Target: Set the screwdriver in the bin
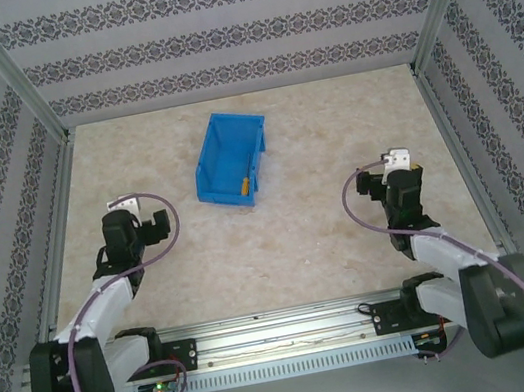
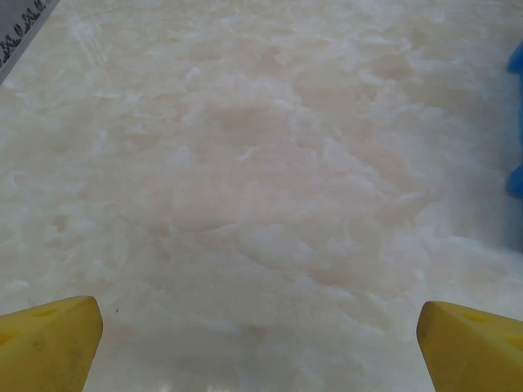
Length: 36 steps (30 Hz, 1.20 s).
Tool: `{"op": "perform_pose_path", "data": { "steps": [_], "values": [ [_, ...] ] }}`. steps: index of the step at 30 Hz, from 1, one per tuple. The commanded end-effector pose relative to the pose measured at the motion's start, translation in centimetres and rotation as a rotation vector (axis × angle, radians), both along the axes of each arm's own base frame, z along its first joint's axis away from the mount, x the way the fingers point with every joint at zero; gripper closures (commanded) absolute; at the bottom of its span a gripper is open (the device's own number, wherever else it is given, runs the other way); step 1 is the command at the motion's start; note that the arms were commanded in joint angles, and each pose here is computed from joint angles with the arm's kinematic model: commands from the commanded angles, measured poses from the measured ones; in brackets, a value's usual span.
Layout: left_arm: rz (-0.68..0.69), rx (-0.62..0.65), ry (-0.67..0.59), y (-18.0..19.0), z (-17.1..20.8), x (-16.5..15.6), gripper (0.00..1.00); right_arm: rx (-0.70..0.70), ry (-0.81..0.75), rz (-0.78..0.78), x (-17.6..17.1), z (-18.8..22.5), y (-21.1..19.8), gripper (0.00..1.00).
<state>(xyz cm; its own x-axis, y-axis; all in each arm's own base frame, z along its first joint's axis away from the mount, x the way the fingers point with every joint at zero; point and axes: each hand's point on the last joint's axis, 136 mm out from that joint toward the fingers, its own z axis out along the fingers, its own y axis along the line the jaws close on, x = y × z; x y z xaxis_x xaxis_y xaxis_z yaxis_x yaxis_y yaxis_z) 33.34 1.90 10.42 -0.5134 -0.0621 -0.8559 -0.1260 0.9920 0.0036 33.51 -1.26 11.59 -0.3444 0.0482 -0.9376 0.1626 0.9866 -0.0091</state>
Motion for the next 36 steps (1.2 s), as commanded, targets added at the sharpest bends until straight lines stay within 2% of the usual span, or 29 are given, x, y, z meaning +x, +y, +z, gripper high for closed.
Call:
{"op": "perform_pose_path", "data": {
  "steps": [1,7,19,25,36],
  "values": [
    [0.046,0.011,-0.203,1.3,3.1,2.6,0.01,0.005,-0.14,0.093,1.7,2.4,1.6,0.02],
    [0.085,-0.018,-0.249,2.1,1.4,4.2,0.01,-0.013,-0.144,0.092,3.4,1.7,1.0,0.02],
    [0.004,-0.011,-0.33,1.0,-0.5,5.0,0.01,0.068,-0.068,0.142,5.6,-1.5,1.0,0.02],
    [-0.014,-0.02,-0.257,0.7,-1.2,5.7,0.01,0.062,-0.067,0.162,5.6,-1.6,1.3,0.02],
    [-0.057,-0.021,-0.231,0.1,-1.5,6.3,0.01,0.058,-0.079,0.193,6.4,-0.8,1.9,0.02]
  ]
}}
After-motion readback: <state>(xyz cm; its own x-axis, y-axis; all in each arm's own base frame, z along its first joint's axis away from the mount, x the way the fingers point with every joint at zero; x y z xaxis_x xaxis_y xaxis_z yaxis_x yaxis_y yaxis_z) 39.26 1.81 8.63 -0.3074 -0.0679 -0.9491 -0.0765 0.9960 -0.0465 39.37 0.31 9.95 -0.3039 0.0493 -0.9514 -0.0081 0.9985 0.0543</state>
